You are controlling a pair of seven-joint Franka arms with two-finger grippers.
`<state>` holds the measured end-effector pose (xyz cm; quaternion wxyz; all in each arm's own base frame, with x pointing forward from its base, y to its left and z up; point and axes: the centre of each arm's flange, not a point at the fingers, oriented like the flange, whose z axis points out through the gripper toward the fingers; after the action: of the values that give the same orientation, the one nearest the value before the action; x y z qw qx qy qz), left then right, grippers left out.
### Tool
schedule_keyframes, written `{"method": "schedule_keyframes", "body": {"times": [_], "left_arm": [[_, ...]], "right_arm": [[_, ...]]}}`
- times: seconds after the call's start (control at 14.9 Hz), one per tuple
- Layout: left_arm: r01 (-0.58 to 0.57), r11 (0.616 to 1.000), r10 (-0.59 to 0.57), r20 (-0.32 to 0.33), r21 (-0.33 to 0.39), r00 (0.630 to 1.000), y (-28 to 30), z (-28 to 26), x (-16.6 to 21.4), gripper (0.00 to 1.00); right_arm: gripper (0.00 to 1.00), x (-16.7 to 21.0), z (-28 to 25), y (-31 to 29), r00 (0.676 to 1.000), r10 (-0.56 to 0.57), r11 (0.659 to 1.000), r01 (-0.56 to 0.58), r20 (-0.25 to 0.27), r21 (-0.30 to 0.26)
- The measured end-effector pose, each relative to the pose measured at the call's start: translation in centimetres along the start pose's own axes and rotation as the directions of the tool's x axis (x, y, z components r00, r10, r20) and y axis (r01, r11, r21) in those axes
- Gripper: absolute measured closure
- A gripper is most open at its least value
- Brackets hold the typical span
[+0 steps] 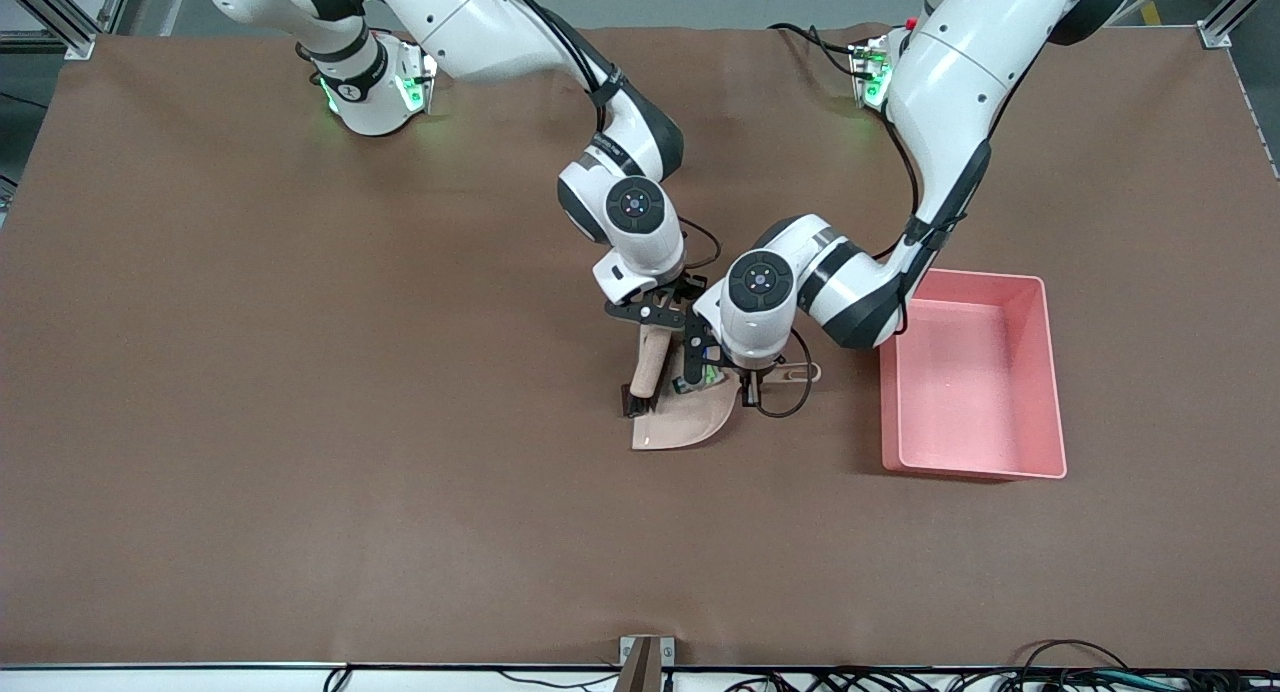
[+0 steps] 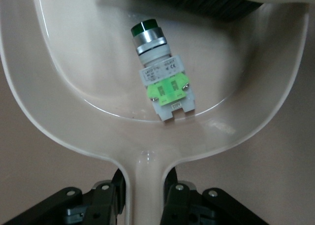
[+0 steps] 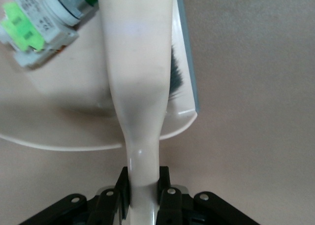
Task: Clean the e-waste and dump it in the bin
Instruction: 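Sweep the dark capacitor into the dustpan with the brush in the right gripper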
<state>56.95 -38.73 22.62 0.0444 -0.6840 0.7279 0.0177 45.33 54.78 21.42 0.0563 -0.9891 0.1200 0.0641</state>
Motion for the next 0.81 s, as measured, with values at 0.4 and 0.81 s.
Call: {"method": "schedule_keyframes", "body": {"times": [0.4,0.81], "left_arm": [[0.001,1.0,-0.001,0.0,0.0,1.0,0.0,0.0,0.0,0.67],[0.007,1.0,-0.007,0.0,0.0,1.0,0.1,0.0,0.1,0.67]], "right_arm": [[0.74,1.8,-4.9,-0.1,0.997,-0.003,0.998,0.008,0.077,-0.066],[0.74,6.0,-10.2,3.6,0.99,-0.066,0.991,0.08,0.126,-0.104]]}}
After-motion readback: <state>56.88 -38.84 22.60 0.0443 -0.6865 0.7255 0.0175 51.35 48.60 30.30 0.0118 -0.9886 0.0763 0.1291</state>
